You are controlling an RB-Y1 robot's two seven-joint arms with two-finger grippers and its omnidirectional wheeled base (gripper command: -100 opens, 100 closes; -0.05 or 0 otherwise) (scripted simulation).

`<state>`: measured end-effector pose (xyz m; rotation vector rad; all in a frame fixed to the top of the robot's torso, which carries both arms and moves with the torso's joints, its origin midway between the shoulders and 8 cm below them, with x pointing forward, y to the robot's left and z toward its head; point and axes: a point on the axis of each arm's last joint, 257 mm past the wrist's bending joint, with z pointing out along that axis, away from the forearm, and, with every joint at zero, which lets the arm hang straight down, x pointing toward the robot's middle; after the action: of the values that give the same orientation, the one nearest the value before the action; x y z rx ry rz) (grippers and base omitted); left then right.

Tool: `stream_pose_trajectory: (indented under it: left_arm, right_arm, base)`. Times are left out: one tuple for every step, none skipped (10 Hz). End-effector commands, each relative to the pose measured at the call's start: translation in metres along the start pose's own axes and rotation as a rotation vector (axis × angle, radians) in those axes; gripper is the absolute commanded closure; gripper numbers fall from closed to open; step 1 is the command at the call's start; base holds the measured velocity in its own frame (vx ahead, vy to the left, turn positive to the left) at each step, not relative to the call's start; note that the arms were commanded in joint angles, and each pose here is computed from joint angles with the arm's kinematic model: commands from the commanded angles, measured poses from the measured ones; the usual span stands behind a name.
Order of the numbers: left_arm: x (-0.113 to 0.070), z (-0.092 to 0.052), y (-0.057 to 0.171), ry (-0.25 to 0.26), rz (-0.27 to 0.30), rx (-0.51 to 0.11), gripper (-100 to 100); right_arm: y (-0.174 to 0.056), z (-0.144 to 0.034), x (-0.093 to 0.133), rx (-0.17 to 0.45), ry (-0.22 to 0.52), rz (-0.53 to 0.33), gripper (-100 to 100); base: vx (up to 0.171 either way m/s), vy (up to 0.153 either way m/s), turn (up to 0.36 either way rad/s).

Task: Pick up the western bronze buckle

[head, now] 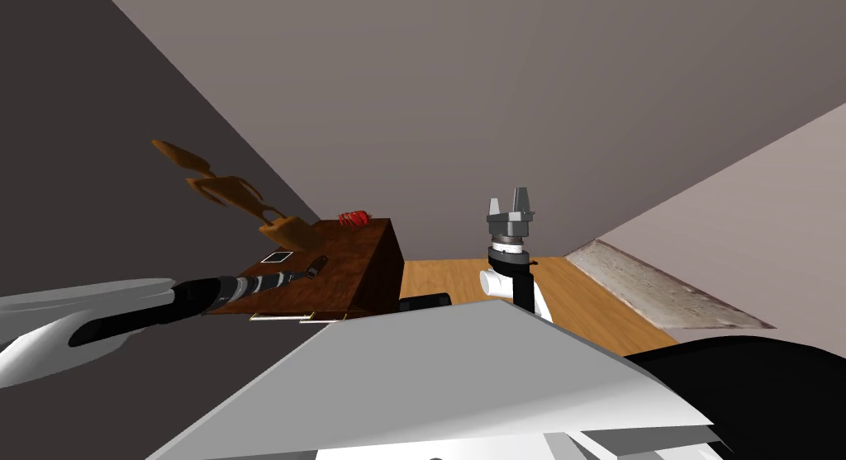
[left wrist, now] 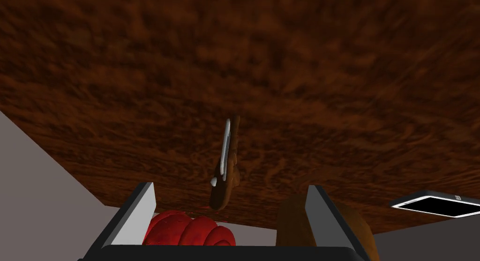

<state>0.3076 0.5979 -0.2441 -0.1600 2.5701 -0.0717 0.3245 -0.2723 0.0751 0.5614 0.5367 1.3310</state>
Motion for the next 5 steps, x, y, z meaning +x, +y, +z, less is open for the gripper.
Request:
stream_pose_trajectory:
  left_arm:
    - [0.0,0.01,-0.001,0.019,0.015,0.0,-100]
    - [0.002,0.017,-0.003,0.035,0.028,0.001,-100]
    - [0.002,0.021,-0.004,0.042,0.033,0.002,-100]
    - [0.001,0.017,-0.003,0.036,0.031,0.001,-100]
    - [0.001,0.018,-0.003,0.037,0.03,0.001,0]
  right_arm:
    - [0.0,0.0,0.0,0.0,0.0,0.0,0]
    - [0.0,0.0,0.0,0.0,0.0,0.0,0]
    - [0.0,0.0,0.0,0.0,0.0,0.0,0]
    - [0.0,0.0,0.0,0.0,0.0,0.0,0]
    - [0.0,0.0,0.0,0.0,0.0,0.0,0]
  base:
    - [0.117,0.021,0.005]
    - [0.126,0.015,0.004]
    - [0.127,0.005,0.005]
    - [0.055,0.001,-0.002]
    - [0.011,0.001,-0.001]
